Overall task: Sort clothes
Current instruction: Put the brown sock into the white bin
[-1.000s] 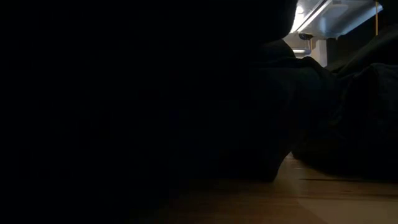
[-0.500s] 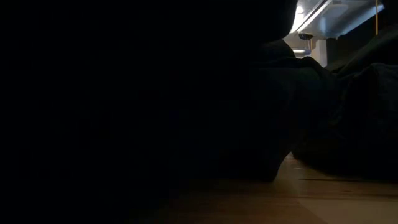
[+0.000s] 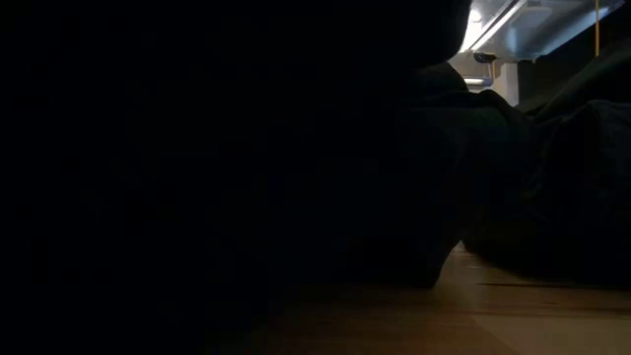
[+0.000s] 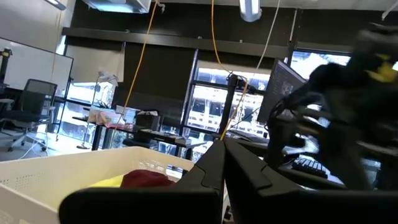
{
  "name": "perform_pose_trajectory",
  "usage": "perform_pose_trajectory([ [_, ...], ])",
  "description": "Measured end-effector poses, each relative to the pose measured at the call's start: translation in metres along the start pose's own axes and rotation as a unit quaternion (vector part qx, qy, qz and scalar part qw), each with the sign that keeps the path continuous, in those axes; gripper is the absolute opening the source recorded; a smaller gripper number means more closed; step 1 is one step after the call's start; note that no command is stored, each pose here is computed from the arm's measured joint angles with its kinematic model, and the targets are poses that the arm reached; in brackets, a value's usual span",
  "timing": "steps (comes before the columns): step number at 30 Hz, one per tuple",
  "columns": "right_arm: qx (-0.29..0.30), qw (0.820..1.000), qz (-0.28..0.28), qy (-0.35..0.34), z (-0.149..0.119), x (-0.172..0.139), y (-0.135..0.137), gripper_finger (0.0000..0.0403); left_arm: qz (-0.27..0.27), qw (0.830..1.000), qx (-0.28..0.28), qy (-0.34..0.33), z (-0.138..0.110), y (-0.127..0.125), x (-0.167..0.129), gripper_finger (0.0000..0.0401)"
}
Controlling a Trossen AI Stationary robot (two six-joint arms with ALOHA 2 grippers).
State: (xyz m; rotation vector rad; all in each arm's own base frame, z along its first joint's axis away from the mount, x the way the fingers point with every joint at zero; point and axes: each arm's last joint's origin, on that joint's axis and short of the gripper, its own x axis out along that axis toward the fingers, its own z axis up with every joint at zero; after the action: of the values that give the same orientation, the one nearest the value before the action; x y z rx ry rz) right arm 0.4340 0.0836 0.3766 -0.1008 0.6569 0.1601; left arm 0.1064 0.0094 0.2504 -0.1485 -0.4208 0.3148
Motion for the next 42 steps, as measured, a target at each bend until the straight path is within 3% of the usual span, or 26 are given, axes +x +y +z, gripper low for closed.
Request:
perform_pose_trajectory([
  [13, -0.108, 0.991, 0.078, 0.016, -0.032, 0.087, 0.101, 0.0223, 0.000, 1.000, 0.003, 0.004, -0.001, 0.000, 0.000, 0.0004],
  [22, -0.114, 0.988, 0.100, -0.002, -0.056, 0.144, 0.117, 0.0223, 0.000, 1.000, 0.003, 0.003, -0.001, 0.000, 0.000, 0.0004],
  [34, -0.096, 0.992, 0.084, 0.020, -0.078, 0.178, 0.109, 0.0219, 0.000, 1.000, 0.002, 0.003, -0.001, 0.000, 0.000, 0.0004],
  [38, -0.102, 0.992, 0.068, 0.010, -0.075, 0.177, 0.109, 0.0173, 0.000, 1.000, 0.002, 0.003, -0.001, 0.000, 0.000, 0.0004],
  [42, -0.105, 0.992, 0.073, 0.011, -0.074, 0.176, 0.110, 0.0075, 0.000, 1.000, 0.002, 0.003, -0.001, 0.000, 0.000, 0.0004],
])
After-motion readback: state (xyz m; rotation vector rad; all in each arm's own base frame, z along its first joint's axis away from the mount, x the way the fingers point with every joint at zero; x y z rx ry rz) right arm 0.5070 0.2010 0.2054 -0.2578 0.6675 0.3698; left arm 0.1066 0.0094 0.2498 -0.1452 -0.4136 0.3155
